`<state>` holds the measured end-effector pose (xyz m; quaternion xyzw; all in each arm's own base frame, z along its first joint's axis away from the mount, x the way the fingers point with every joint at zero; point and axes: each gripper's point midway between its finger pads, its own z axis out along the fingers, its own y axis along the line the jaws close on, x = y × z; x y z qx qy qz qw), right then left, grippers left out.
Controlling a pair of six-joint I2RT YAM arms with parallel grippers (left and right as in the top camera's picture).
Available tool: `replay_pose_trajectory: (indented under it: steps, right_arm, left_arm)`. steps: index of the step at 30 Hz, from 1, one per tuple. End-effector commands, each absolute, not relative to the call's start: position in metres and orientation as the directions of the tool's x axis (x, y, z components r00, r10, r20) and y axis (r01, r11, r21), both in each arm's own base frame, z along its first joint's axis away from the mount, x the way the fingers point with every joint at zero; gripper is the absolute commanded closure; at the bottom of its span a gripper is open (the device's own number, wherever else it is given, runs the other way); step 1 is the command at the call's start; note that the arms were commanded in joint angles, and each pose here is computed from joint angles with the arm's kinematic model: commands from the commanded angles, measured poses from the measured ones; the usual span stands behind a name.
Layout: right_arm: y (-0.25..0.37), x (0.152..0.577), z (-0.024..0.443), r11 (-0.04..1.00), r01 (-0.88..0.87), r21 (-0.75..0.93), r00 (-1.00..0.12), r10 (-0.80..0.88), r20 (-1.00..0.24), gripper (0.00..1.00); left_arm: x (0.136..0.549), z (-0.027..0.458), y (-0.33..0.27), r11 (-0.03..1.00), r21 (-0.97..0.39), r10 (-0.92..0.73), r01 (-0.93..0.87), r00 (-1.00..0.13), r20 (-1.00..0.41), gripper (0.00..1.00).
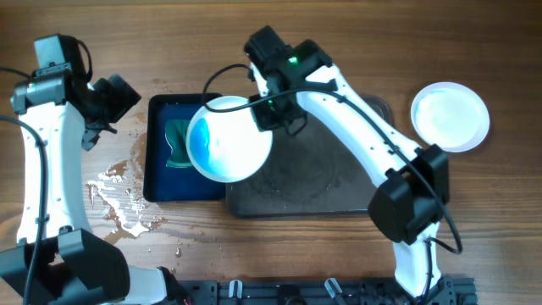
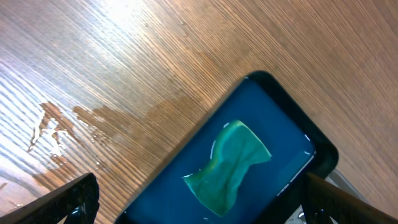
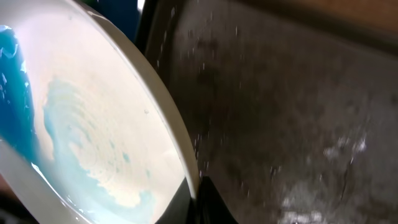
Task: Clean dirty plates on tray and stack at the side
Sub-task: 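Lift the plate with the right gripper and rinse it over the blue tray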
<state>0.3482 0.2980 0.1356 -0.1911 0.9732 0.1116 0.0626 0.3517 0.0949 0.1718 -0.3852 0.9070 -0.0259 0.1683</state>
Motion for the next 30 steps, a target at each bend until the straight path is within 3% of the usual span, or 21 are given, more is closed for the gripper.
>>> replay_pose_trajectory:
  steps: [1,6,15,20,23,30]
  right_arm:
    - [0.317,0.368,0.146,0.896,-0.434,0.091,-0.872,-0.392,-0.293,0.95]
    - [0.329,0.377,0.163,0.897,-0.431,-0.094,-0.801,-0.429,-0.418,0.95]
    - [0.357,0.370,0.207,0.765,-0.383,-0.518,-0.549,-0.639,-0.538,0.95]
    - [0.393,0.362,0.264,0.533,-0.284,-0.797,-0.279,-0.841,-0.463,0.95]
    - [0.421,0.354,0.296,0.420,-0.227,-0.879,-0.146,-0.907,-0.396,0.95]
    - [0.444,0.341,0.312,0.220,-0.203,-0.954,-0.031,-0.975,-0.218,0.95]
  left_arm:
    - [0.348,0.169,0.109,0.665,-0.176,-0.742,-0.726,-0.614,-0.269,0.00]
    - [0.345,0.156,0.114,0.635,-0.195,-0.772,-0.747,-0.603,-0.202,0.00]
    - [0.345,0.151,0.115,0.631,-0.186,-0.775,-0.753,-0.603,-0.188,0.00]
    - [0.345,0.151,0.115,0.631,-0.186,-0.775,-0.753,-0.603,-0.188,0.00]
    - [0.345,0.151,0.115,0.631,-0.186,-0.775,-0.753,-0.603,-0.188,0.00]
    - [0.343,0.151,0.120,0.620,-0.187,-0.784,-0.762,-0.591,-0.188,0.00]
